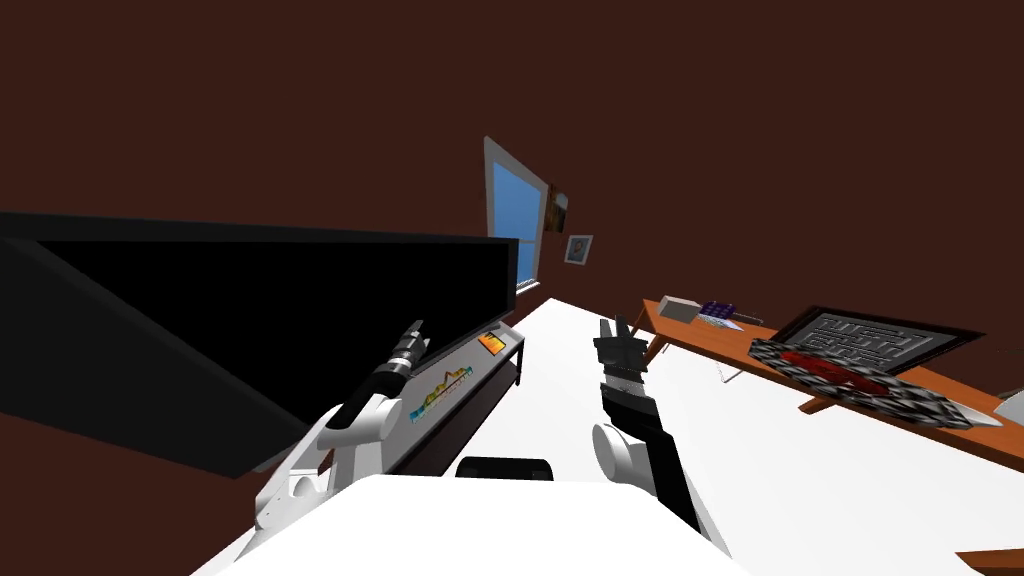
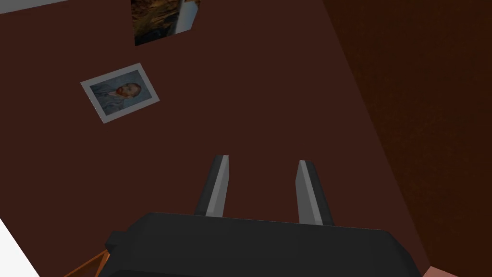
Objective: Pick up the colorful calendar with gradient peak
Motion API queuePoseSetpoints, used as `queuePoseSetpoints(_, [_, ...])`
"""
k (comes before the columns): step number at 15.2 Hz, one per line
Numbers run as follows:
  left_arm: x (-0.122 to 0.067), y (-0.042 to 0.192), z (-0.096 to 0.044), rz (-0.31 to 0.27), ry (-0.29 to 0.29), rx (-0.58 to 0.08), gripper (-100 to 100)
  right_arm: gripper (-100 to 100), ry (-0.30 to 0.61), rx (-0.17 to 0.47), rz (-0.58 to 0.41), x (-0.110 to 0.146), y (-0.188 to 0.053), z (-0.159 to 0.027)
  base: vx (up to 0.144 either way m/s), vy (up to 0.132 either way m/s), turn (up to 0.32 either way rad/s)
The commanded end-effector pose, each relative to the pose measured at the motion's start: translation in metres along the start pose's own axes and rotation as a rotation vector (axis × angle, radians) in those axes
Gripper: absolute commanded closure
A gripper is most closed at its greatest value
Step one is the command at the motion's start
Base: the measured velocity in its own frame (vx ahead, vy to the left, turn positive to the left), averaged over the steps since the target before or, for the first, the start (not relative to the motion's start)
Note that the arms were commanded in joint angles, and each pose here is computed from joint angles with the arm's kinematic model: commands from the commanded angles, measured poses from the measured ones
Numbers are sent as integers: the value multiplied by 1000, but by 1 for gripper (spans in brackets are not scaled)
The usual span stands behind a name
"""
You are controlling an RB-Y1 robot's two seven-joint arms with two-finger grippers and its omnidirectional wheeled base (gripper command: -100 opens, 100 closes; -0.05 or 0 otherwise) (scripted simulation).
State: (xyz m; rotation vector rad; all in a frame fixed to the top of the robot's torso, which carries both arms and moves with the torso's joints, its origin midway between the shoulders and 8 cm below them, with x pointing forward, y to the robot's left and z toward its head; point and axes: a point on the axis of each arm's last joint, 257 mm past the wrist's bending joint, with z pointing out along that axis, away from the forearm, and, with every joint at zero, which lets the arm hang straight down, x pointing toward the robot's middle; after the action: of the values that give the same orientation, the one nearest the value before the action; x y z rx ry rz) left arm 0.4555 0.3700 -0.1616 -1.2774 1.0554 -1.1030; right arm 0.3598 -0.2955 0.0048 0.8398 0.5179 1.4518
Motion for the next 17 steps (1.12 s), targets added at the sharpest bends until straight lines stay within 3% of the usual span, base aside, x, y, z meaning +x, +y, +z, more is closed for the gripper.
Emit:
queuePoseSetpoints(1, [-4,12,2,-12,-12,-43,-100,0,0,0,0,0,0,0,3,-7,-60])
queuePoseSetpoints(2, [-16,23,5,-46,-33,-78,-100,0,0,0,0,0,0,0,8,-14,-116])
queuePoseSetpoints(4, [-17,31,4,-47,-39,-110,-100,0,0,0,0,0,0,0,10,-11,-93])
queuePoseSetpoints(5, [-28,43,6,-83,-61,-147,-100,0,0,0,0,0,0,0,12,-15,-119])
queuePoseSetpoints(7, [-29,51,5,-83,-67,-178,-100,0,0,0,0,0,0,0,10,-13,-86])
queuePoseSetpoints(8, [-40,64,5,-121,-90,-215,-100,0,0,0,0,0,0,0,13,-14,-133])
queuePoseSetpoints(10, [-41,72,4,-122,-96,-246,-100,0,0,0,0,0,0,0,16,-12,-87])
queuePoseSetpoints(11, [-52,84,3,-162,-120,-283,-100,0,0,0,0,0,0,0,20,-13,-126])
queuePoseSetpoints(14, [-53,92,1,-163,-126,-314,-100,0,0,0,0,0,0,0,15,-7,-55])
queuePoseSetpoints(15, [-63,106,-1,-204,-153,-359,-100,0,0,0,0,0,0,0,13,-10,-115])
queuePoseSetpoints(17, [-63,112,-4,-205,-157,-383,-100,0,0,0,0,0,0,0,16,-9,-93])
